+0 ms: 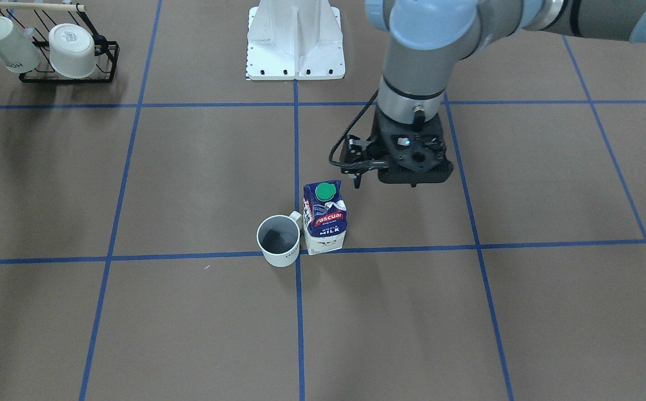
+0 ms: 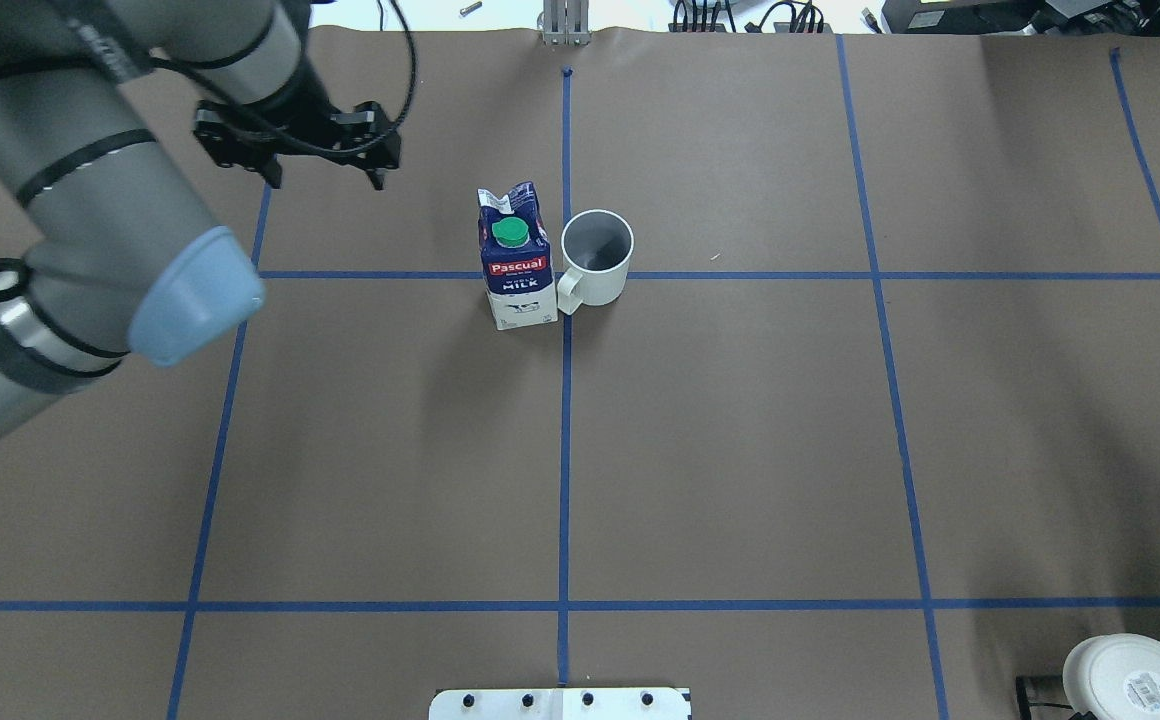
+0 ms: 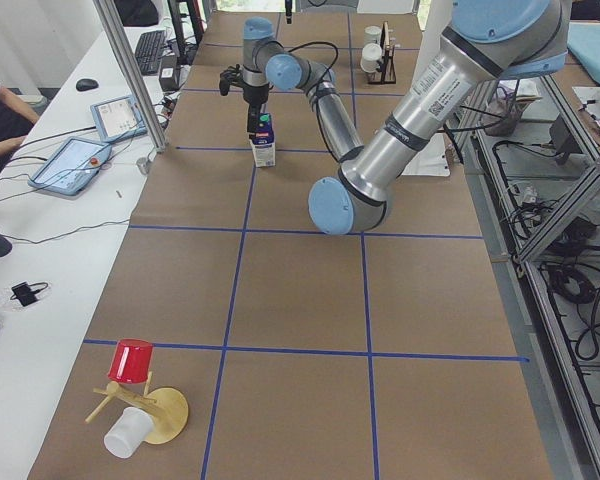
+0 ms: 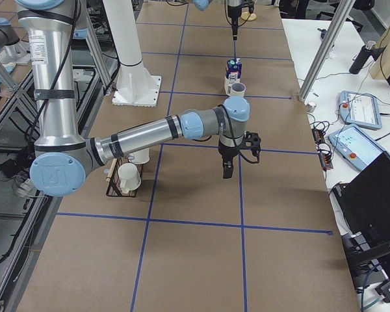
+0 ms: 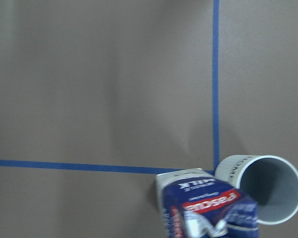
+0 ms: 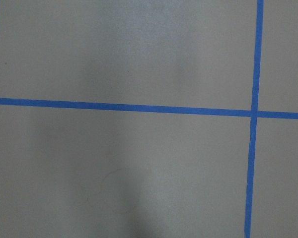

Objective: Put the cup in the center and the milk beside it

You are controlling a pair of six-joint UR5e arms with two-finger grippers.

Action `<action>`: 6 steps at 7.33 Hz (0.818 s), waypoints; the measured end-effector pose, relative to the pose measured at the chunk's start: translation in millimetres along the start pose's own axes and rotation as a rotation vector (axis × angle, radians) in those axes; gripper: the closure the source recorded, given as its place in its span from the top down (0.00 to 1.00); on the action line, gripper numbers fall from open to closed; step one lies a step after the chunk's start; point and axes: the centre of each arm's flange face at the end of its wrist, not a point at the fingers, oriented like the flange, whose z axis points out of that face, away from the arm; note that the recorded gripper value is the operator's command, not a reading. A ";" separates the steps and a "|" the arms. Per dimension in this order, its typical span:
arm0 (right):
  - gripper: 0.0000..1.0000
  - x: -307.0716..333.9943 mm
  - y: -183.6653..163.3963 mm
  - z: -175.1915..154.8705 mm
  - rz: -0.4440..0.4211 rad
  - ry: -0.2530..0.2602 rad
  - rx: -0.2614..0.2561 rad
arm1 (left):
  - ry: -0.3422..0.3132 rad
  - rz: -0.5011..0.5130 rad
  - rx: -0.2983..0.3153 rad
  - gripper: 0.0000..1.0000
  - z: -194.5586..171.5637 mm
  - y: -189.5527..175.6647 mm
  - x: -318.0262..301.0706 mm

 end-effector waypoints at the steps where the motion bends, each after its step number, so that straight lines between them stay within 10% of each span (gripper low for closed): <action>1: 1.00 6.0 1.8 3.9 0.003 0.005 -0.002 | -0.001 0.010 0.001 0.98 1.6 3.1 -61.6; 6: 1.00 74.3 26.6 8.4 0.120 -0.036 -0.029 | -0.117 0.145 -0.058 0.98 32.3 13.3 -391.3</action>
